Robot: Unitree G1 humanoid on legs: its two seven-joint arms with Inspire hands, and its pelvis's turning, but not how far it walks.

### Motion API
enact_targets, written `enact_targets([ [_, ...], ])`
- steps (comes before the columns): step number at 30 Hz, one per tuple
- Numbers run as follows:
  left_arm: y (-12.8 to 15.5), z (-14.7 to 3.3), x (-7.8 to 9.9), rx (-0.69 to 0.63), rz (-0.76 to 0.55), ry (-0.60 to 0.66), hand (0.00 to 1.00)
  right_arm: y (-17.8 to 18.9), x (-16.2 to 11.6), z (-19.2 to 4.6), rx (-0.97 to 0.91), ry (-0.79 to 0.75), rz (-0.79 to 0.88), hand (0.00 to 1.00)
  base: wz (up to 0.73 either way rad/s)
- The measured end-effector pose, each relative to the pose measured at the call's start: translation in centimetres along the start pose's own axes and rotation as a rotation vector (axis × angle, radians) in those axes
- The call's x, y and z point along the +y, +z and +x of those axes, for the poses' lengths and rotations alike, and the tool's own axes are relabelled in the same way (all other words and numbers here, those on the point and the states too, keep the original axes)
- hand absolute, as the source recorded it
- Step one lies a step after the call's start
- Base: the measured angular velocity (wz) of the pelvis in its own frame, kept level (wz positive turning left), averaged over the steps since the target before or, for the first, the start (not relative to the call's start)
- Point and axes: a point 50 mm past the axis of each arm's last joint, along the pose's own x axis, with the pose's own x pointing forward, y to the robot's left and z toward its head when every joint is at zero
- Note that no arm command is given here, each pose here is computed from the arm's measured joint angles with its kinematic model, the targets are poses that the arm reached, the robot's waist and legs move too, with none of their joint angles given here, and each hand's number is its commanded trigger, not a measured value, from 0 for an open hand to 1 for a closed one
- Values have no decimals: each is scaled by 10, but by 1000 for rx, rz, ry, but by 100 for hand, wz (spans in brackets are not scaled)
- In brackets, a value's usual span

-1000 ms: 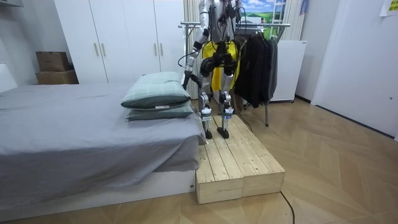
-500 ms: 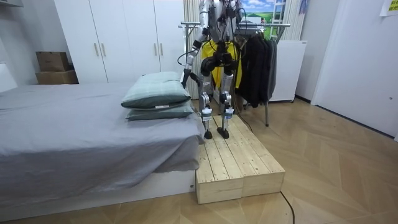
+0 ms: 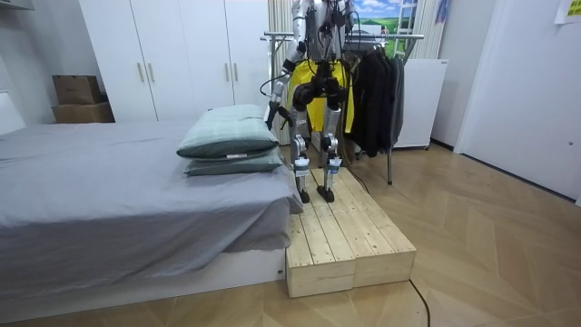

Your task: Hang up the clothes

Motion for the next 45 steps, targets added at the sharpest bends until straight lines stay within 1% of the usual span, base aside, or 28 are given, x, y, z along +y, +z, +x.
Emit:
enact_targets([
  [2, 1, 0, 0, -6, -28, -3, 0, 0, 3, 3, 4, 8, -4, 0, 0],
  [13, 3, 0, 0, -11, -16, -3, 0, 2, 3, 5, -7, -36, -6, 0, 0],
  [22, 8, 1, -6, -22, -24, -17, 0, 3, 3, 5, -11, -37, -6, 0, 0],
  [36, 10, 1, -6, -35, -25, -16, 0, 3, 3, 5, -12, -44, -6, 0, 0],
  [43, 10, 1, -6, -39, -24, -14, 0, 5, 3, 6, -12, -51, -24, 0, 1],
  [45, 11, 1, -6, -39, -23, -12, 0, 7, 3, 6, -6, -59, -52, 0, 2],
])
